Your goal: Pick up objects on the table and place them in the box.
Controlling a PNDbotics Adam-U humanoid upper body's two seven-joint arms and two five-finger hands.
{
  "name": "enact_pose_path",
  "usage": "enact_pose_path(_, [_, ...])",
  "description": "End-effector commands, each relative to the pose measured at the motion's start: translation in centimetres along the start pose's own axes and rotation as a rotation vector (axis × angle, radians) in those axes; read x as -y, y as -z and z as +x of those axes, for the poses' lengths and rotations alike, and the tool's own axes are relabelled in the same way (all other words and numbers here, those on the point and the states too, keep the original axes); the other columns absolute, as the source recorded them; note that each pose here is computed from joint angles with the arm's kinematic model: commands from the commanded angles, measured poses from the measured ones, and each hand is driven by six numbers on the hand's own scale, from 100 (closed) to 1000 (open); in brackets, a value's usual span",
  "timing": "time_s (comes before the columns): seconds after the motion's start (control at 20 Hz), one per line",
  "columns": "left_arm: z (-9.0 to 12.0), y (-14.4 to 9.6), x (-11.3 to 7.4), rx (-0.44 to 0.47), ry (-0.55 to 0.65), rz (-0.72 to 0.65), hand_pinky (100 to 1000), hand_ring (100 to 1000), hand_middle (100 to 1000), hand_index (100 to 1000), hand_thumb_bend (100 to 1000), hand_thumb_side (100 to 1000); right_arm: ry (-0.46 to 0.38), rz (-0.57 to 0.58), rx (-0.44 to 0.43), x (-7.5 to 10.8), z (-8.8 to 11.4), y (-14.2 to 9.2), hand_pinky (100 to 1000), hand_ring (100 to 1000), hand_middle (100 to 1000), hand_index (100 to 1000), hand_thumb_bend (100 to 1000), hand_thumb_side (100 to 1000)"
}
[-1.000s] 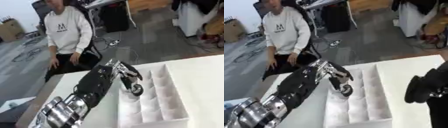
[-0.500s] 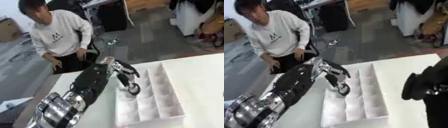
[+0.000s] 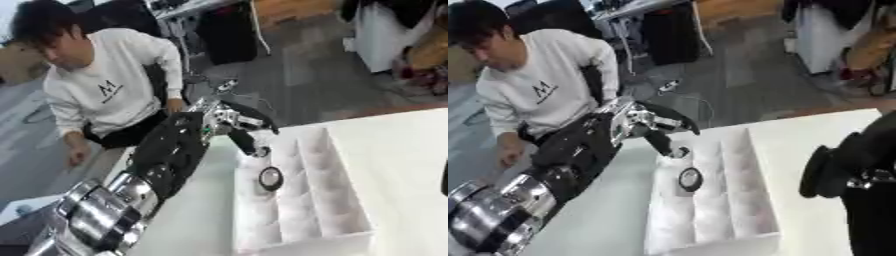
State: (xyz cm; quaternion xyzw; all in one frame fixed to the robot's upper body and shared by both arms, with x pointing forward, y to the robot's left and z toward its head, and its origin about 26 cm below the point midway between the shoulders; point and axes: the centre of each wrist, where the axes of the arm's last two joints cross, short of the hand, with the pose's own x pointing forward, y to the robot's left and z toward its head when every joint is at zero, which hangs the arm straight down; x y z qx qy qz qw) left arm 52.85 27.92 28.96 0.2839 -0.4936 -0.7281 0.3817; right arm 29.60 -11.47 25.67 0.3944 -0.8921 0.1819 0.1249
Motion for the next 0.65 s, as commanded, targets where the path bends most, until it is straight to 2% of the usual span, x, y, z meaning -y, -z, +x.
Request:
enact_pose_path(0.05, [-1.0,-2.3,-2.5,0.23,0.259,-0.284,1000,1000,1000,1000,984,583,-0.02,0.004,-0.001,0.2,0.5,0.0,408,451,553,726,100,881])
enact_pose_path(0.15, [-0.9,-2.7,-2.8,0.26,0.247,-0.23,1000,1000,1000,1000,865,584,-0.03,-0.006,-0.022,0.4,0.6,-0.4,402,449,551,727,100,880])
enact_pose_path(0.25, [-0.6,-3.2,-3.6,0.312,0.225,-0.139,1000,1000,1000,1000,737,605,-0.042,-0.01,-0.045,0.7,0.6,-0.9,392,445,547,727,100,879])
enact_pose_path(0.3, [-0.3,-3.6,-4.1,0.348,0.206,-0.079,1000,1000,1000,1000,704,618,-0.051,-0.014,-0.063,0.9,0.6,-1.2,389,444,546,728,100,879])
enact_pose_path(0.35, [0.0,-4.1,-4.5,0.378,0.182,-0.026,1000,979,1000,1000,623,626,-0.058,-0.017,-0.078,1.1,0.5,-1.5,381,442,544,728,100,879])
enact_pose_path(0.45, [0.5,-5.5,-5.2,0.44,0.107,0.081,885,869,935,965,501,679,-0.077,-0.021,-0.114,1.6,0.4,-2.2,369,437,539,729,100,878])
enact_pose_path(0.5, [0.8,-6.4,-5.3,0.47,0.062,0.121,850,843,915,950,492,674,-0.087,-0.025,-0.132,1.8,0.3,-2.6,364,435,537,729,100,878])
enact_pose_path(0.55, [1.1,-7.2,-5.3,0.5,0.016,0.153,808,806,890,936,428,705,-0.098,-0.028,-0.148,2.1,0.2,-2.9,356,433,535,730,100,877])
enact_pose_path(0.65, [1.5,-9.0,-5.0,0.55,-0.086,0.199,754,762,859,917,380,720,-0.126,-0.028,-0.168,2.5,0.1,-3.3,346,431,532,730,100,877])
